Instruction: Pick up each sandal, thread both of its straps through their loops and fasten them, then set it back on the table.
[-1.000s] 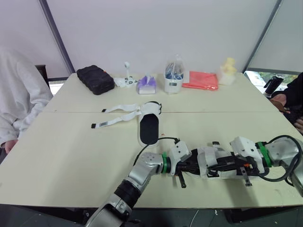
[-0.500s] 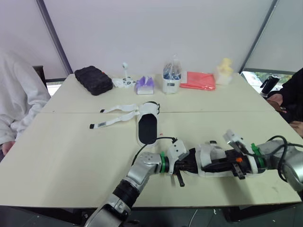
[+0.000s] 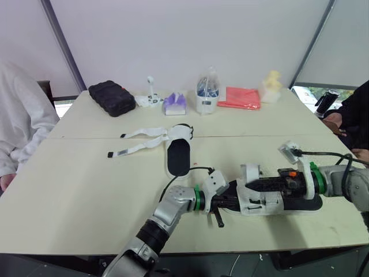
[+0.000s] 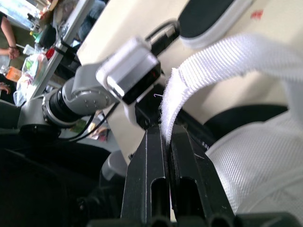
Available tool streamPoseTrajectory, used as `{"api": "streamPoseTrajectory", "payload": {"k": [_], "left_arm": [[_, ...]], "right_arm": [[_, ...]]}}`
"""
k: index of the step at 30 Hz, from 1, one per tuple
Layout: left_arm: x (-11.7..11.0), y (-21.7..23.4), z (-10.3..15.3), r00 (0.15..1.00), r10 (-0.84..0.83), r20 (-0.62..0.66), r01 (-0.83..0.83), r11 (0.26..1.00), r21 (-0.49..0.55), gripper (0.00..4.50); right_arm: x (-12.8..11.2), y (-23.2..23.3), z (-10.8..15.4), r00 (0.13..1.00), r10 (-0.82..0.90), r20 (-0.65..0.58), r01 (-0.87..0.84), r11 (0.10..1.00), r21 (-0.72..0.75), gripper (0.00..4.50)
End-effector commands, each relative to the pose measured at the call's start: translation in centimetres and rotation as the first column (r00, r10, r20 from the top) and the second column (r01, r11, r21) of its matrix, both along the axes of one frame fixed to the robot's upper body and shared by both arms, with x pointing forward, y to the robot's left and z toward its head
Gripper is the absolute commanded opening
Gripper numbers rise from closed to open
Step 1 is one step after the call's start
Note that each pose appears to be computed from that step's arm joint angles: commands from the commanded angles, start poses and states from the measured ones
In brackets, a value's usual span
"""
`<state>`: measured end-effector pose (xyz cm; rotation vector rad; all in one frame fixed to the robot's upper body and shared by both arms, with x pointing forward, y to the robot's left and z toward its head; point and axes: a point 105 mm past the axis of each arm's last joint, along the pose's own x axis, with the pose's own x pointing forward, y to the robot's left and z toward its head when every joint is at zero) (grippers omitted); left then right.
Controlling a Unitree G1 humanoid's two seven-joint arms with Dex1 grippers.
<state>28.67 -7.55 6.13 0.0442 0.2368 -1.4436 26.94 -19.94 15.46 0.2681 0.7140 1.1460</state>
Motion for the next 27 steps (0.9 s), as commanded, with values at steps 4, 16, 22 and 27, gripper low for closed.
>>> {"api": "streamPoseTrajectory", "payload": {"k": [4, 16, 22, 27], "left_arm": [[-0.6, 1.5, -4.5, 0.991, 0.045, -0.125, -0.026, 0.989, 0.144, 0.0], [-0.5, 1.6, -4.6, 0.989, 0.06, -0.132, -0.04, 0.989, 0.145, 0.0], [-0.6, 1.8, -4.6, 0.989, 0.065, -0.136, -0.045, 0.988, 0.145, 0.0], [-0.6, 1.8, -4.6, 0.989, 0.065, -0.136, -0.045, 0.988, 0.147, 0.0]], "right_arm": [[1.1, 0.5, 0.2, 0.999, 0.021, 0.049, -0.021, 1.0, -0.014, 0.03], [1.0, -0.3, -0.5, 0.996, 0.089, -0.02, -0.09, 0.994, -0.059, 0.03], [1.5, -0.1, 0.2, 0.996, 0.069, -0.048, -0.069, 0.998, -0.007, 0.03], [1.2, -0.1, -1.0, 0.995, 0.086, -0.058, -0.089, 0.995, -0.045, 0.03]]}}
